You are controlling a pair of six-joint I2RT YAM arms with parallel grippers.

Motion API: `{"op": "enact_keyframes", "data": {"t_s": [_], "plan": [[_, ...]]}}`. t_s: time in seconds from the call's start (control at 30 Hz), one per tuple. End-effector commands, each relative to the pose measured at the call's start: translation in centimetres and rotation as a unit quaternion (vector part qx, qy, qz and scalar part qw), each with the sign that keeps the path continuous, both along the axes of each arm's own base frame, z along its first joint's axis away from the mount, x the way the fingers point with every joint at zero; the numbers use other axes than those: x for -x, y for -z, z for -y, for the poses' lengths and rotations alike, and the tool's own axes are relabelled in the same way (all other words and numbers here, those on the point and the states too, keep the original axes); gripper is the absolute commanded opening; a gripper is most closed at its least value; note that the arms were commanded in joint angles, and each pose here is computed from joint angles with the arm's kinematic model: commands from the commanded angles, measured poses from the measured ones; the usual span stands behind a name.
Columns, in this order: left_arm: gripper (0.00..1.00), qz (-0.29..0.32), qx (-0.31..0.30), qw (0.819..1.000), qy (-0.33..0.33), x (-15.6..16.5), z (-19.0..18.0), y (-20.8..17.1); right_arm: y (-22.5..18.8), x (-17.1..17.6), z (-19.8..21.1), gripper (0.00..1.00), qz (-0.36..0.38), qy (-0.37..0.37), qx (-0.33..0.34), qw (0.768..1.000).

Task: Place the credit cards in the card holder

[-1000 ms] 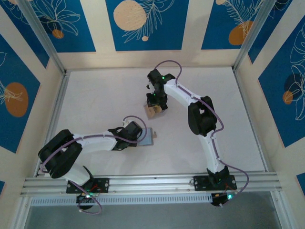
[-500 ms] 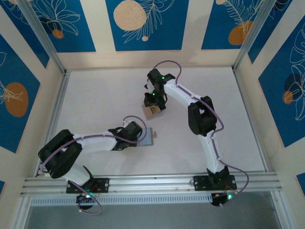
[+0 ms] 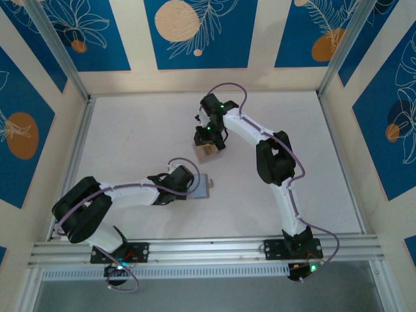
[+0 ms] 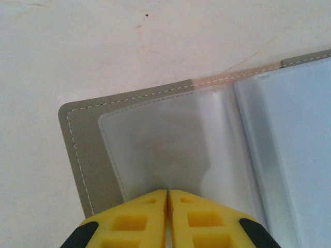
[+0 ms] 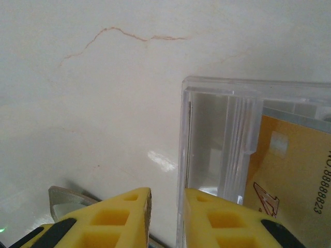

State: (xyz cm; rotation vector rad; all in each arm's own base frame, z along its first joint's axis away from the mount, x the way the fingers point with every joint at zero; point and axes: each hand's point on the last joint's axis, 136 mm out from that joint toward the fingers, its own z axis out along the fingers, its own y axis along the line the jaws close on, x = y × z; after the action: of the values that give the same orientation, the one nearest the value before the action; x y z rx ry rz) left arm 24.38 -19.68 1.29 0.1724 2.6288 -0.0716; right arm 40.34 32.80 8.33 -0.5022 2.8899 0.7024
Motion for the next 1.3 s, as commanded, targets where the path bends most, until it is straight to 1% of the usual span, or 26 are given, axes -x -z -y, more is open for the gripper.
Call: {"op": "enact_keyframes", "data": {"t_s": [0.0,0.1,0.27,0.53,0.7,0.87,0.97,1.1,1.27], "plan": [[0.09,-0.096,-0.019,0.995,0.015,3.9,-1.2,4.5,0.7,1.4,-1.2,0.26,-0.027,-0.024,-0.014,0.999],[0.09,-0.095,-0.018,0.995,0.015,3.8,-1.2,4.4,0.7,1.6,-1.4,0.29,-0.033,-0.027,-0.021,0.999],[0.09,-0.095,-0.016,0.995,0.015,3.8,-1.1,4.3,0.6,1.8,-1.7,0.31,-0.041,-0.031,-0.030,0.998],[0.09,-0.090,0.015,0.996,0.018,3.3,0.1,2.9,0.6,2.5,-2.3,0.32,-0.052,-0.041,-0.044,0.997],[0.10,-0.085,0.086,0.993,0.009,2.3,1.2,0.1,1.1,2.5,-2.0,0.32,-0.054,-0.038,-0.033,0.997],[0.11,-0.077,0.164,0.983,-0.010,0.7,1.5,-3.4,1.1,2.4,-1.9,0.32,-0.051,-0.036,-0.031,0.998],[0.12,-0.076,0.210,0.974,-0.031,-0.9,1.3,-4.9,1.1,2.3,-1.9,0.32,-0.051,-0.034,-0.032,0.998],[0.12,-0.080,0.258,0.961,-0.064,-3.4,0.9,-5.6,0.9,2.4,-1.9,0.32,-0.053,-0.034,-0.035,0.997],[0.11,-0.086,0.316,0.942,-0.074,-7.1,2.0,-6.2,0.8,2.5,-2.0,0.32,-0.055,-0.034,-0.034,0.997]]}}
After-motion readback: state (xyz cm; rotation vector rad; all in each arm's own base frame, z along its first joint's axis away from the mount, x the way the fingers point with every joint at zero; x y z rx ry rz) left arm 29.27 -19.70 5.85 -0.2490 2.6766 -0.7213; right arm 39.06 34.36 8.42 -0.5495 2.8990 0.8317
